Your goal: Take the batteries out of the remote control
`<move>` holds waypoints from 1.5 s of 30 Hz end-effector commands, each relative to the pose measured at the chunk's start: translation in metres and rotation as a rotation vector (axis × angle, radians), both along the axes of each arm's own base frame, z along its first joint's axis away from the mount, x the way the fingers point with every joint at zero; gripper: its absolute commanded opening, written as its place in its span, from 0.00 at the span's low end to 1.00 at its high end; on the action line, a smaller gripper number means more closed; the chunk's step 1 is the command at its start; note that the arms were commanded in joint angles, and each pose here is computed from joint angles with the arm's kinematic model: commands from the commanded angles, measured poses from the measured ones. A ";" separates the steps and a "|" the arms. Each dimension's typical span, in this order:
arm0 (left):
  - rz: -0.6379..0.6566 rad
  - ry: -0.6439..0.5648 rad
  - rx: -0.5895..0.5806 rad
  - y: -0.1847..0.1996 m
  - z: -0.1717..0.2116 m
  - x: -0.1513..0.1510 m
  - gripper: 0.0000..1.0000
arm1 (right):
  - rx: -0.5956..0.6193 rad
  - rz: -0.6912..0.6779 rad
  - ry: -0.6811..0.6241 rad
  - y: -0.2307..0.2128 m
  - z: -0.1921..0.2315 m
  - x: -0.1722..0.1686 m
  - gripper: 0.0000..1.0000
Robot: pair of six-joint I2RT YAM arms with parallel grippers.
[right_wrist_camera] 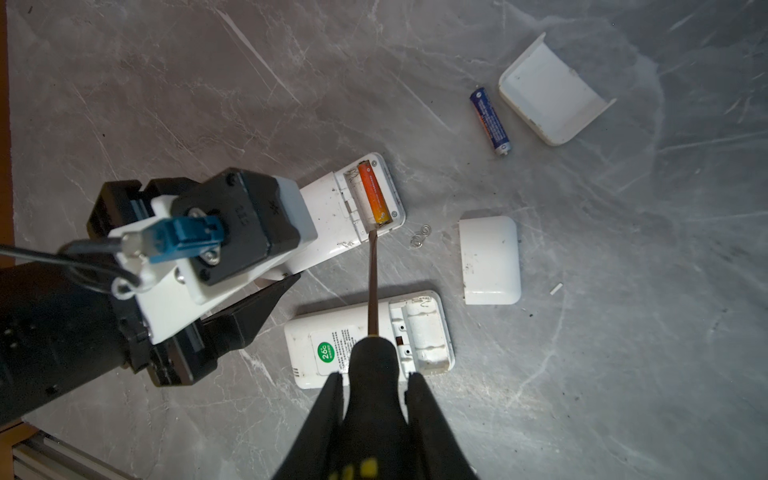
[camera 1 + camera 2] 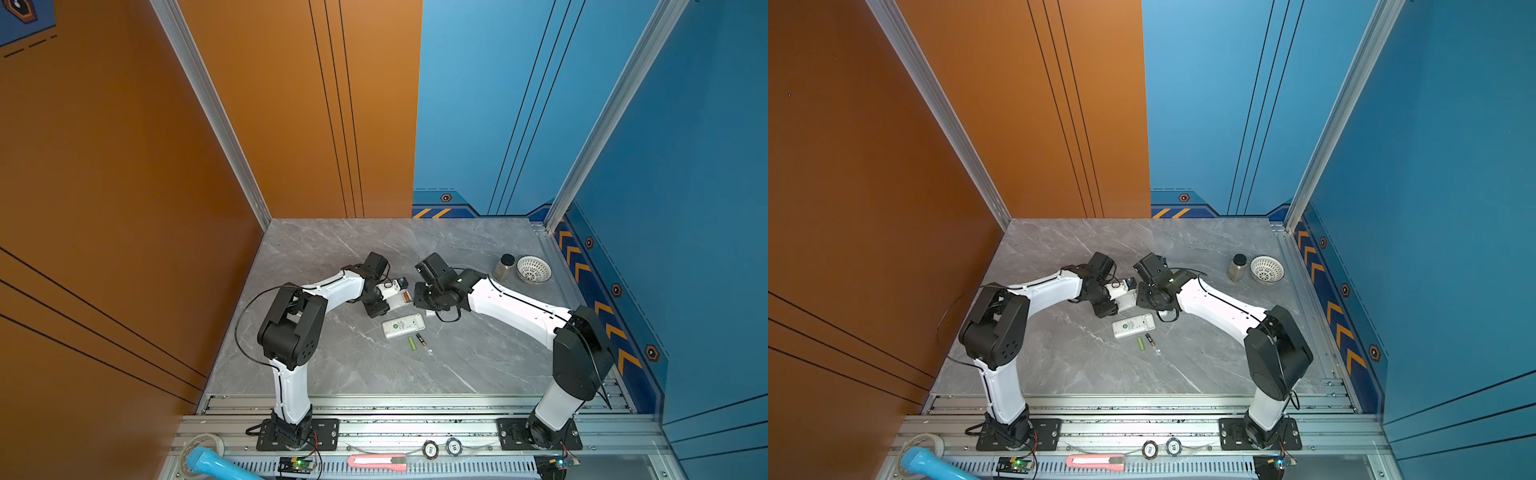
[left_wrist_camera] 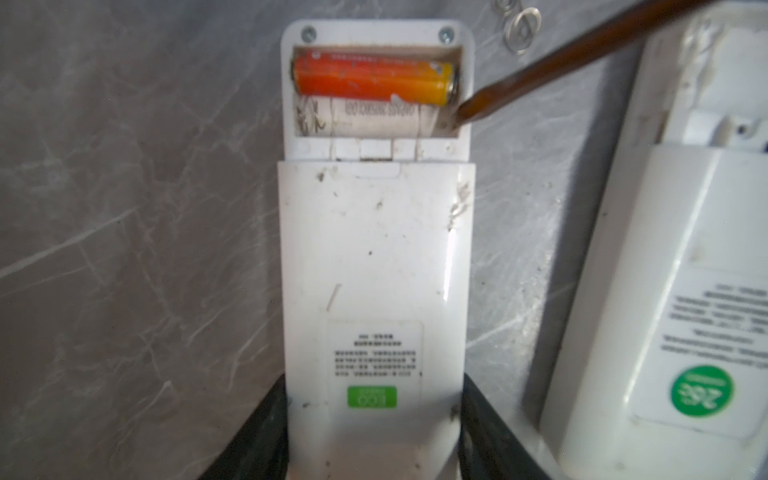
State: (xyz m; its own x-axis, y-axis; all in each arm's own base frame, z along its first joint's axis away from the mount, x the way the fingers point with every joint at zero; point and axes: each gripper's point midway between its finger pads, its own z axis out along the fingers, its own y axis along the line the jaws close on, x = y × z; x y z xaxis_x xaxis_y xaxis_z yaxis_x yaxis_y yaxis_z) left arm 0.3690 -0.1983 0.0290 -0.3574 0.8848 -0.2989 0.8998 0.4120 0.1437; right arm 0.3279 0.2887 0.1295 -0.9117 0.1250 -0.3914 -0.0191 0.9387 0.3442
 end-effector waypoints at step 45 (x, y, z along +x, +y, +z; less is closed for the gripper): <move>-0.041 0.008 0.025 -0.002 0.002 -0.013 0.00 | -0.021 0.021 -0.066 0.003 0.020 0.003 0.00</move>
